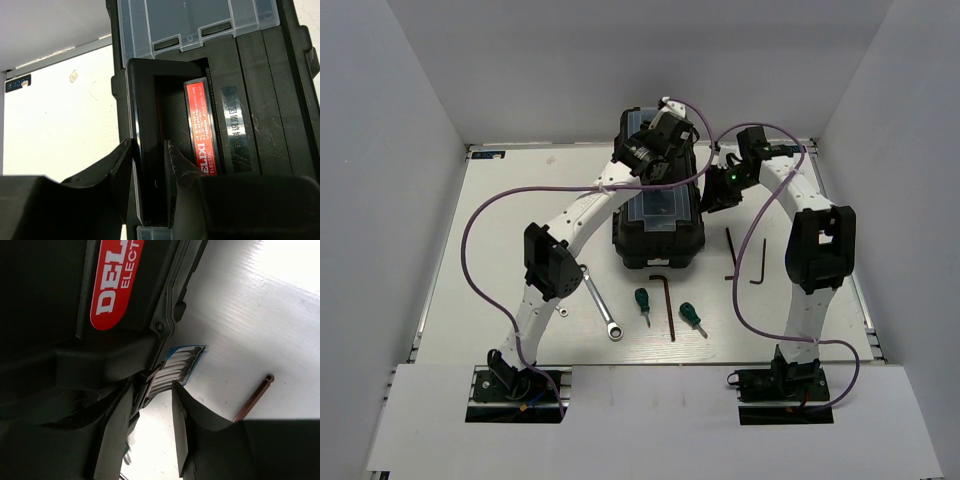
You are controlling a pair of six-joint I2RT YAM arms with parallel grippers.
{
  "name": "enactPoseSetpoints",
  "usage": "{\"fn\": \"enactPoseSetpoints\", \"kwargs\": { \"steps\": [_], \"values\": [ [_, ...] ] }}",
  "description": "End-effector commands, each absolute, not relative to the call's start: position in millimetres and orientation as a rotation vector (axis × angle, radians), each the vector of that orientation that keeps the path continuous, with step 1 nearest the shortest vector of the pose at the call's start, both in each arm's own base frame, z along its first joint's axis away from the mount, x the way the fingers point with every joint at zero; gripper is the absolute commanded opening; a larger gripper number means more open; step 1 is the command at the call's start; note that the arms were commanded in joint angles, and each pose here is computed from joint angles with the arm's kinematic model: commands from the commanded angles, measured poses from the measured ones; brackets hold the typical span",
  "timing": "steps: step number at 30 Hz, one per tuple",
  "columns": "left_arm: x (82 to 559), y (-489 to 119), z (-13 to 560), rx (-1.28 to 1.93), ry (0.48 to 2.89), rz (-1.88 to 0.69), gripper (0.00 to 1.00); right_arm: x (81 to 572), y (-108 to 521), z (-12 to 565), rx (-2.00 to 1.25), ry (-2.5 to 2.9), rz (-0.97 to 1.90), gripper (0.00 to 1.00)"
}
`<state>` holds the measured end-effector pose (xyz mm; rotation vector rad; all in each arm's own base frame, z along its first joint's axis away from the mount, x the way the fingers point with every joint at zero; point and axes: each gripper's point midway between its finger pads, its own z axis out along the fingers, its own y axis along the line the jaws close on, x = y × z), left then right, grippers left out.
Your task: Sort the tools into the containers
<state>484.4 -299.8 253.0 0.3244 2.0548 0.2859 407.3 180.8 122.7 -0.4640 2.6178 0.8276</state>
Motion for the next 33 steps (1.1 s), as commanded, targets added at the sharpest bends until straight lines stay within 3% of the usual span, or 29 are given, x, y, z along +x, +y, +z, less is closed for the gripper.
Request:
{"fn": "enactPoseSetpoints", "kwargs": {
  "steps": [1,27,29,33],
  "values": [
    [475,-356,252,0.39,2.054,0.009,0.24,398,208,147,-0.532,2.564,0.997,0.44],
    [446,-416,251,0.504,2.051,-0.265,0.24,367,264,162,-0.724,2.545,1.32,0.41],
    [447,-413,266,0.482,2.025,-0.268,0.24,374,257,161,-0.71,2.55,1.242,0.4],
    [449,-407,323,0.44,1.889,-0.298,0.27,381,241,158,-0.672,2.545,1.082,0.5]
  ]
}}
